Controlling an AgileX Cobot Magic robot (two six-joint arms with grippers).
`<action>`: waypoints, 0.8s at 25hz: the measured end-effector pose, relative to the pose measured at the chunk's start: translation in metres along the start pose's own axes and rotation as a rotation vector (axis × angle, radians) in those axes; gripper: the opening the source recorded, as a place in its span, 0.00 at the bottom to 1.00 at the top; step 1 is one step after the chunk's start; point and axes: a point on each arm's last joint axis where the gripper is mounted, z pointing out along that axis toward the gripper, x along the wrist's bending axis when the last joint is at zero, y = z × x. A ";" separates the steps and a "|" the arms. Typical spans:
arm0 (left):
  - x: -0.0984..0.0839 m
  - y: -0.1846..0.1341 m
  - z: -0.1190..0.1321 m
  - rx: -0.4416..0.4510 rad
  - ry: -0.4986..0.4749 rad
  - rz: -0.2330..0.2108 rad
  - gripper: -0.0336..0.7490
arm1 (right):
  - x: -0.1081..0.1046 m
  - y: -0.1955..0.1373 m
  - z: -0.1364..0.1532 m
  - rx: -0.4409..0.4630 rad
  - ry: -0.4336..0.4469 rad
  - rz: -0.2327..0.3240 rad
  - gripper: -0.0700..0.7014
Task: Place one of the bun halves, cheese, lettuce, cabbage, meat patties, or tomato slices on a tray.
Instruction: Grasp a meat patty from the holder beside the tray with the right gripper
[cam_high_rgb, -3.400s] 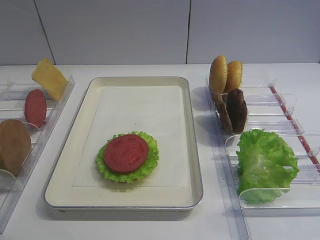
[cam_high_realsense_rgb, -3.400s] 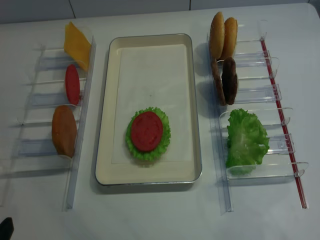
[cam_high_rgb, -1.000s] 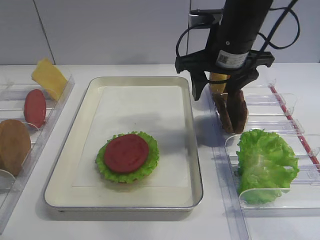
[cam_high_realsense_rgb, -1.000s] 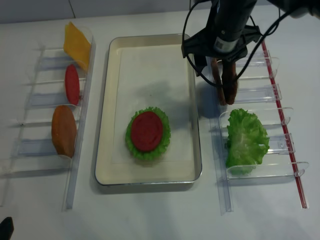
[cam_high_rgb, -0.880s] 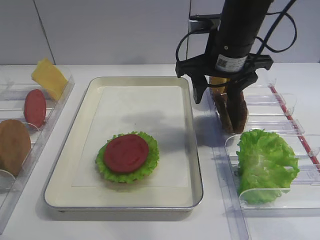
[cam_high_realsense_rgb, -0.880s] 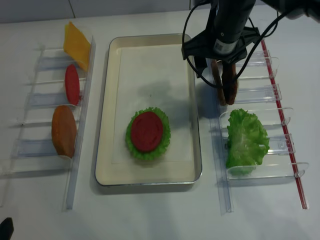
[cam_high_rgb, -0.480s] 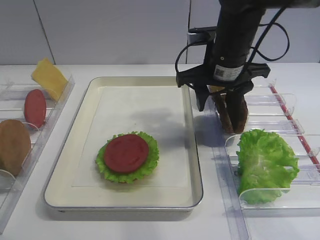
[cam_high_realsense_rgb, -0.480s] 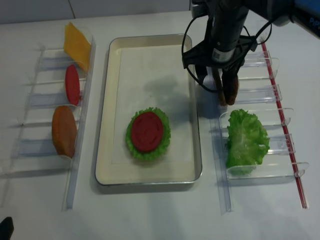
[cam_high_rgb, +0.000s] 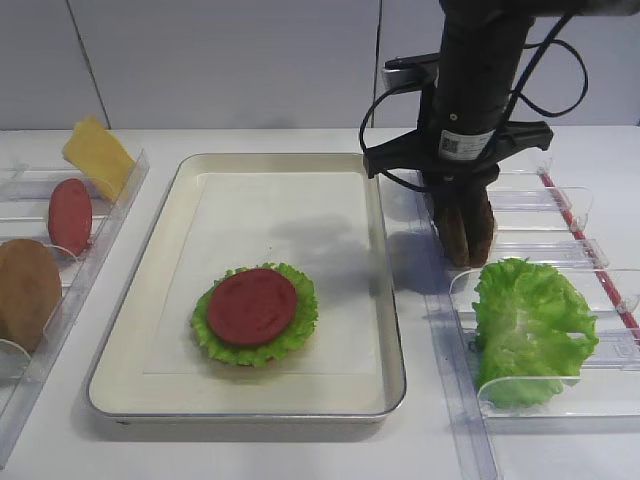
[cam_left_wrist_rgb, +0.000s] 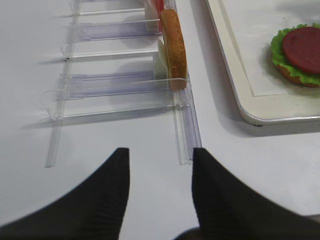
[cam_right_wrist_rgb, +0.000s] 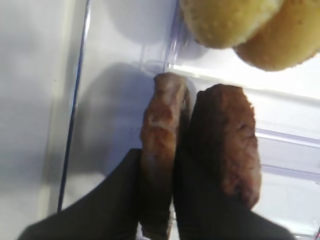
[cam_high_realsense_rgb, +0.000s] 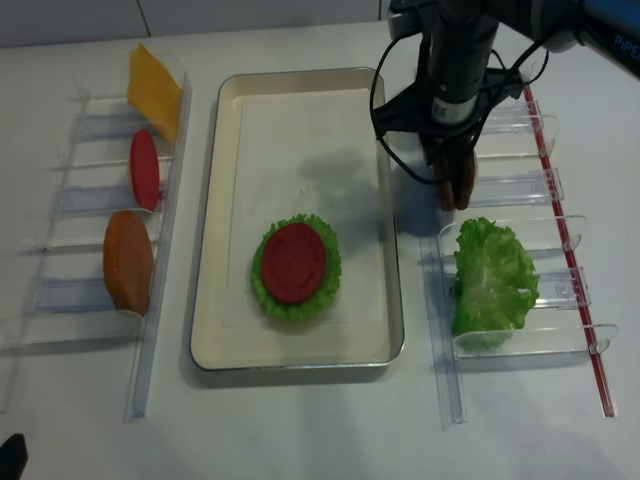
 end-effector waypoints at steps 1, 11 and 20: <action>0.000 0.000 0.000 0.000 0.000 0.000 0.42 | 0.000 -0.001 -0.002 0.000 -0.001 0.000 0.33; 0.000 0.000 0.000 0.000 0.000 0.000 0.42 | -0.004 -0.011 -0.040 -0.054 0.015 0.003 0.30; 0.000 0.000 0.000 0.000 0.000 0.000 0.42 | 0.003 -0.033 -0.097 -0.123 0.182 -0.009 0.30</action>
